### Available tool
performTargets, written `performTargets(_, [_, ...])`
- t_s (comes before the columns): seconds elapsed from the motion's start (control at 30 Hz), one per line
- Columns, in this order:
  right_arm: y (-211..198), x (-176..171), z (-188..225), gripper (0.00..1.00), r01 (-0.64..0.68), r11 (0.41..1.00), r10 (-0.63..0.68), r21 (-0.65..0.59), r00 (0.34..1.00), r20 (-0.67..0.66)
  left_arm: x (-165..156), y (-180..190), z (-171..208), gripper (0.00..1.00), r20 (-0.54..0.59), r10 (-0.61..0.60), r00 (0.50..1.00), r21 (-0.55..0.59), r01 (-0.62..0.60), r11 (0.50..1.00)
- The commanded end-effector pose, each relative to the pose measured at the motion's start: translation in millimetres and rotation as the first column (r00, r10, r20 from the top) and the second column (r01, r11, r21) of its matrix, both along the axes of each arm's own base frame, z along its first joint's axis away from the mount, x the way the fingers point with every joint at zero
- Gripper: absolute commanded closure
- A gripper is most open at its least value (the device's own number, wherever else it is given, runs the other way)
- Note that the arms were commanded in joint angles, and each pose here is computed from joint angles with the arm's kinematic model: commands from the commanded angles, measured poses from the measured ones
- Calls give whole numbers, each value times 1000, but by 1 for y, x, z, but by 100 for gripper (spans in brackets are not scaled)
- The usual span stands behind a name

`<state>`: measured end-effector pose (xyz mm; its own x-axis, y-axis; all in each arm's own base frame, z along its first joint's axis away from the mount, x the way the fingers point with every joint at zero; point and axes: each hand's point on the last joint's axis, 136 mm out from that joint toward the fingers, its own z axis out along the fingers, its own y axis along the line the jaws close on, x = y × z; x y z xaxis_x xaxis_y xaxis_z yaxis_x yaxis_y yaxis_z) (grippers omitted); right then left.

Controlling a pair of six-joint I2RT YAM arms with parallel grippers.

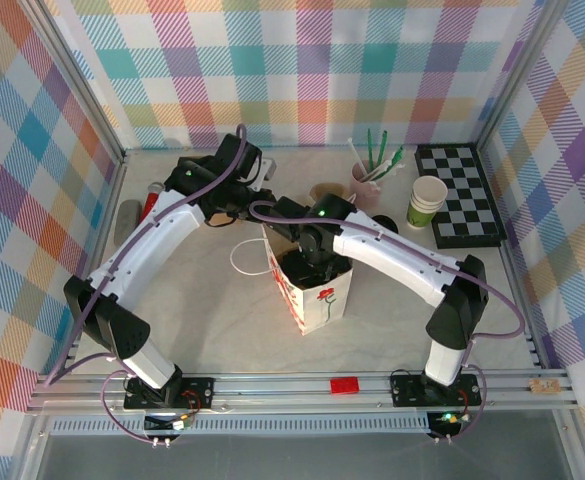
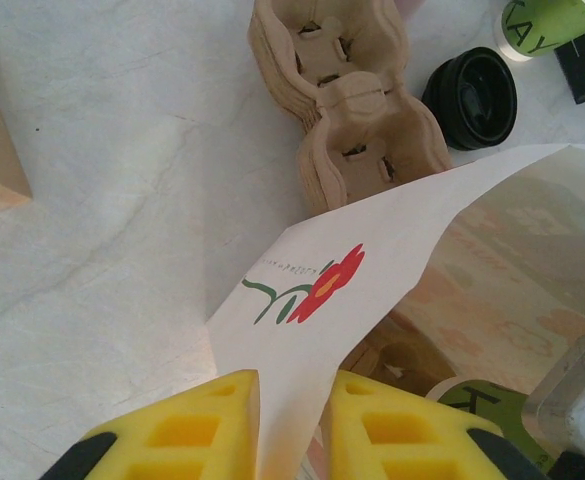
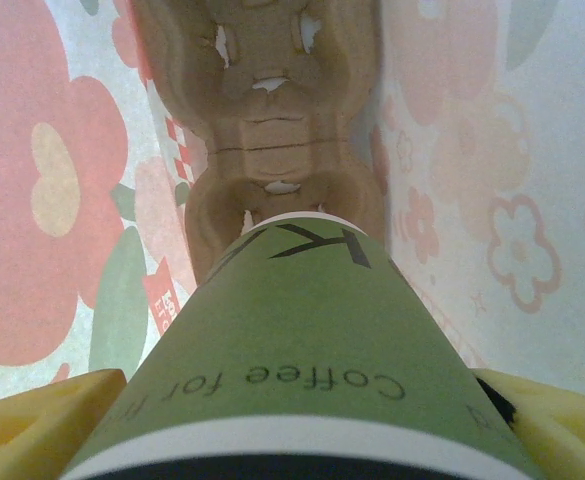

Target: Pack the takeout coffee

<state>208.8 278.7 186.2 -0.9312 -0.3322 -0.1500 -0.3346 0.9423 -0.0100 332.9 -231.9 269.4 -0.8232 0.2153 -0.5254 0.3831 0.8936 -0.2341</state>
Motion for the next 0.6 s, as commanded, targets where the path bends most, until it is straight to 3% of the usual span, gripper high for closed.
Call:
performTargets(0.0, [-4,-5,5,52,18,1000,-18,8,1000,5,-4,2,-13,78,-31,-12,999,49,14,999])
performTargets(0.57, [-7,-8,2,52,26,1000,-25,6,1000,-7,-4,8,-17,91,-31,-17,999,102,20,995])
